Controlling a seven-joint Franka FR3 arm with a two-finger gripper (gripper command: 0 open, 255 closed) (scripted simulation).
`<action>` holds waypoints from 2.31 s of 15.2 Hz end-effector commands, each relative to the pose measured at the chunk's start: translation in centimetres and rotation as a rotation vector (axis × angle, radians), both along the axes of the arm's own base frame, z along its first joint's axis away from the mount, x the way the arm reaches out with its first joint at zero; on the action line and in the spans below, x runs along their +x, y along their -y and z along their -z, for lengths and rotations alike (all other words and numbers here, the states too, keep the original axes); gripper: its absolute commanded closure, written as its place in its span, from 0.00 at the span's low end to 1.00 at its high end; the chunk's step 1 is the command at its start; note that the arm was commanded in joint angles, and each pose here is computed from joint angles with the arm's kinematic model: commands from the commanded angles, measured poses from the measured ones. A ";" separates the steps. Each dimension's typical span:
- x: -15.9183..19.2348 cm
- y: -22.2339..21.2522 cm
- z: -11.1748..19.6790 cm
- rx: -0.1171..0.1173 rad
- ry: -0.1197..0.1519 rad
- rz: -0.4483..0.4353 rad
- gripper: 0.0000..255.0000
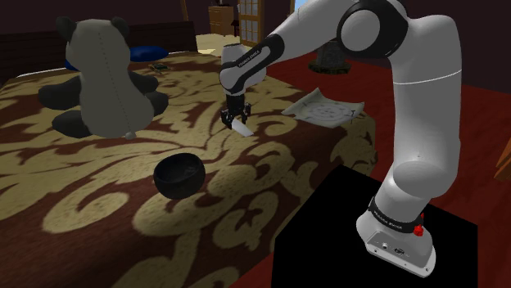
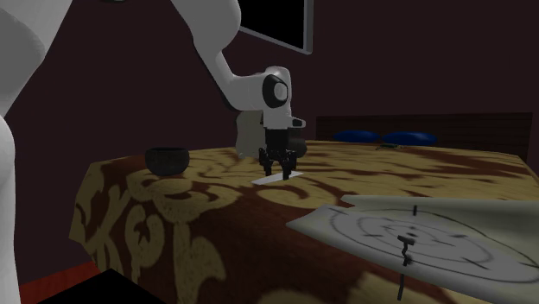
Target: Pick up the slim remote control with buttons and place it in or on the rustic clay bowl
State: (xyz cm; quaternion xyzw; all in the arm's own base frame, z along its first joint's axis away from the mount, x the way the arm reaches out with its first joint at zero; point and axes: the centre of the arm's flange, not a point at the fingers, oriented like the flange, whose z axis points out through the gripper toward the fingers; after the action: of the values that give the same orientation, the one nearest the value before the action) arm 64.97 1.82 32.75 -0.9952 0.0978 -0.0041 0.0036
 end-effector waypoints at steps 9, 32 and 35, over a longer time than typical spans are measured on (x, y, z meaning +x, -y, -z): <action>0.0 0.0 -3.7 0.000 0.000 0.000 1.00; 0.0 0.0 -15.8 0.000 0.000 0.000 1.00; 0.0 0.0 -17.1 0.000 0.000 0.000 1.00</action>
State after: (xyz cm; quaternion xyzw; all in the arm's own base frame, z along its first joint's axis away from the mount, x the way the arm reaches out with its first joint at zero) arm 65.02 1.84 49.40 -0.9952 0.0978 -0.0043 0.0035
